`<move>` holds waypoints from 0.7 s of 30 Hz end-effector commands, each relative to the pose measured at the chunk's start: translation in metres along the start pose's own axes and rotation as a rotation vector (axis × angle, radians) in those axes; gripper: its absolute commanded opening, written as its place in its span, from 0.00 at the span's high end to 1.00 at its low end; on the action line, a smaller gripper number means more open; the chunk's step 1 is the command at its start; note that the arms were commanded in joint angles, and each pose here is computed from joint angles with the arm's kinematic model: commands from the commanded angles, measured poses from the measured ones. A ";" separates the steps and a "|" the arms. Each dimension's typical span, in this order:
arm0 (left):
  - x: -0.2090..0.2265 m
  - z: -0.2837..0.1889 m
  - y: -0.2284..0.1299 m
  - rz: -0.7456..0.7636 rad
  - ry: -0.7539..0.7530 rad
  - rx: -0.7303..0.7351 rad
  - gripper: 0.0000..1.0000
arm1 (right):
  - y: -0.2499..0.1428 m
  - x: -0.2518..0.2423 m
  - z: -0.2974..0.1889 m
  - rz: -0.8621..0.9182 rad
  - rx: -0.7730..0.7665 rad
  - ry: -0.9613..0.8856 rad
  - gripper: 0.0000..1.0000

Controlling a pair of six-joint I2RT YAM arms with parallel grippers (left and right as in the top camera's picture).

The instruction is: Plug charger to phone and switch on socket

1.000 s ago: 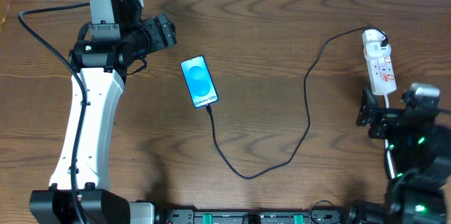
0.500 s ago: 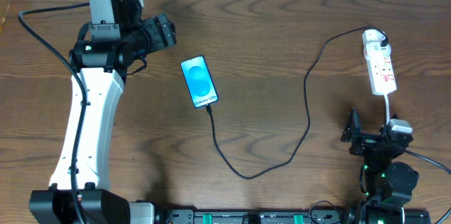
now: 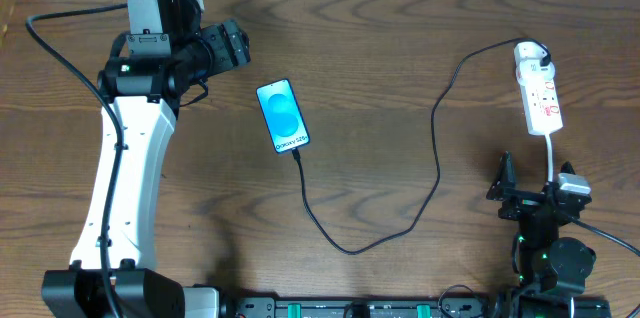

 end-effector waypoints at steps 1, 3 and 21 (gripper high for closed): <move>0.001 -0.002 0.003 0.001 0.010 -0.010 0.12 | -0.001 0.000 0.000 0.015 -0.001 -0.006 0.01; 0.001 -0.002 0.003 0.001 0.010 -0.010 0.12 | -0.001 0.000 0.000 0.015 -0.001 -0.006 0.01; 0.022 -0.040 0.003 0.014 0.191 -0.148 0.12 | -0.001 0.000 0.000 0.015 -0.001 -0.006 0.01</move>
Point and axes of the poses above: each gripper's point midway between its finger pads, its own z axis out along the fingers, its own x axis along the line the jaws close on, y = z × x, the point moved 4 cm from there along -z, back along the fingers, and after that the axes turned 3 degrees about -z, right-handed, at the moved point
